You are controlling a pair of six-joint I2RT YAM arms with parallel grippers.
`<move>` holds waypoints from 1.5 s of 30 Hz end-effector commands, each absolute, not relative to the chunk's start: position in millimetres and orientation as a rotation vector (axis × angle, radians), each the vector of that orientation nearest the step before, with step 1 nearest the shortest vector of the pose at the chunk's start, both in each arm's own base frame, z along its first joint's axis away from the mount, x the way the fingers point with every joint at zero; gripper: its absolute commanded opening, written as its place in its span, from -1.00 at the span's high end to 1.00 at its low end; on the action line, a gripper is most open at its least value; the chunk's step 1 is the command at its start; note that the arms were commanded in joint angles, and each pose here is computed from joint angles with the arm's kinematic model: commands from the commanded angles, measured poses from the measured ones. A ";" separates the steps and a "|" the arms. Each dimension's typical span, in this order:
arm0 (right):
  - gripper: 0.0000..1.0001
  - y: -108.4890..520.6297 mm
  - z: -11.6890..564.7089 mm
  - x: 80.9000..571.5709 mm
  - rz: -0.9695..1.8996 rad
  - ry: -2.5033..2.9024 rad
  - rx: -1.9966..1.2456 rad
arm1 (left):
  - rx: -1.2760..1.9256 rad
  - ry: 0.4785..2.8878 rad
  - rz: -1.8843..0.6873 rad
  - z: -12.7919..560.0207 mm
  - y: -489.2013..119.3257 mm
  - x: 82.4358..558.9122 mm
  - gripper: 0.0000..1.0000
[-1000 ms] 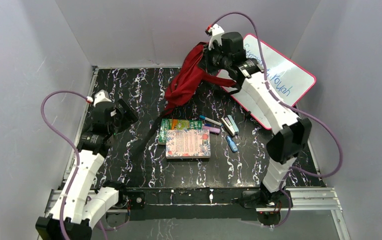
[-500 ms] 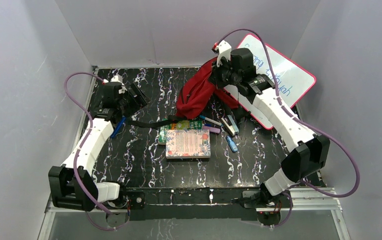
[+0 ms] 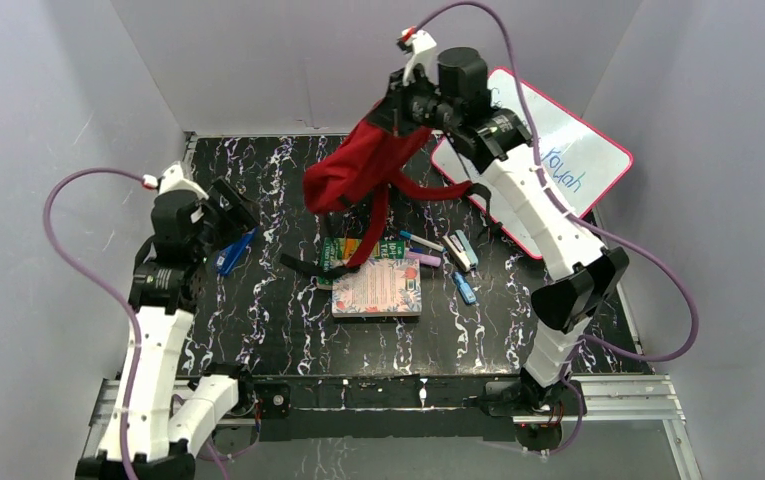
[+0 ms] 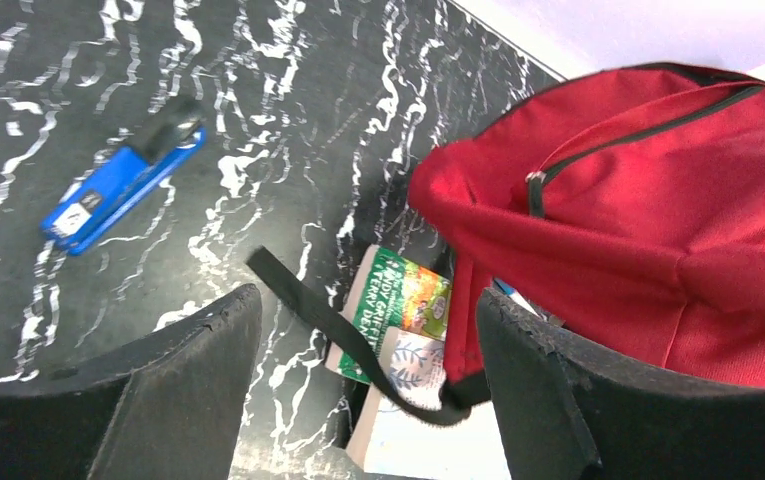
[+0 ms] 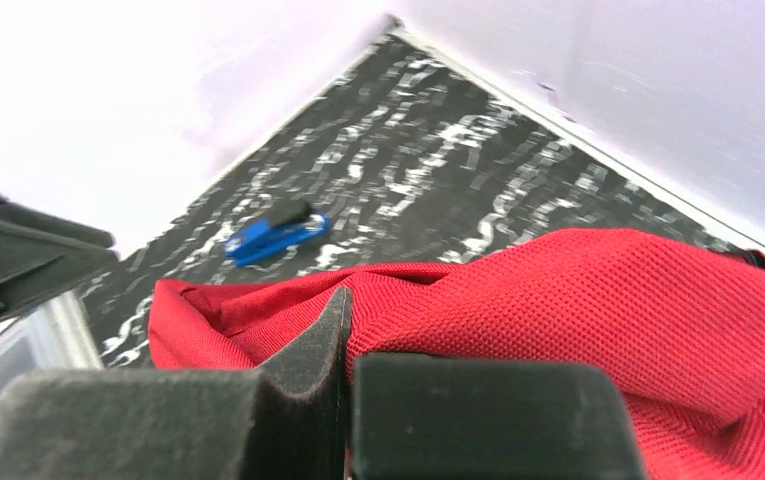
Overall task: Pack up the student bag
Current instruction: Adjust the student bag at the center of the board.
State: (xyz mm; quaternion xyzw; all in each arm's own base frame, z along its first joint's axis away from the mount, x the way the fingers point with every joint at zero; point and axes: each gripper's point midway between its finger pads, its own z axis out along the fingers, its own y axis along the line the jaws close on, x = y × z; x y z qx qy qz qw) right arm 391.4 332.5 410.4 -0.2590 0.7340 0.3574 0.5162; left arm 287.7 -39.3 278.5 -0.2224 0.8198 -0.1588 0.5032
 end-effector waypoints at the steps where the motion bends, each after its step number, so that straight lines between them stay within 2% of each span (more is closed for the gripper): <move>1: 1.00 387.3 490.7 324.7 1.064 1.493 -0.756 | -0.613 1.943 -0.208 291.4 -6.7 250.8 -0.50; 5: 1.00 412.6 497.3 285.5 1.141 1.441 -0.852 | -0.664 1.902 -0.122 299.8 10.8 230.1 -0.50; 9: 1.00 404.6 467.1 266.6 1.126 1.528 -0.876 | -0.695 1.887 -0.089 302.5 18.0 219.3 -0.50; 14: 1.00 347.2 364.8 271.4 0.863 1.816 -0.732 | -0.679 1.923 -0.131 291.9 9.6 219.7 -0.50; 18: 1.00 302.9 272.4 256.1 0.696 2.052 -0.679 | -0.665 1.989 -0.188 268.2 -3.0 225.3 -0.50; 21: 1.00 272.7 225.2 248.9 0.575 2.178 -0.591 | -0.655 2.056 -0.261 245.1 -17.7 232.2 -0.50; 23: 0.90 258.2 202.4 245.6 0.513 2.227 -0.551 | -0.648 2.105 -0.316 228.4 -28.6 238.6 -0.50; 30: 0.81 227.0 170.7 244.1 0.359 2.305 -0.465 | -0.595 2.245 -0.377 187.5 -47.7 273.8 -0.50; 39: 0.81 220.2 161.4 232.7 0.391 2.307 -0.462 | -0.662 2.350 -0.367 152.1 -31.4 327.3 -0.50; 45: 0.77 219.0 158.1 225.3 0.430 2.300 -0.470 | -0.574 2.397 -0.556 135.6 -40.2 344.7 -0.55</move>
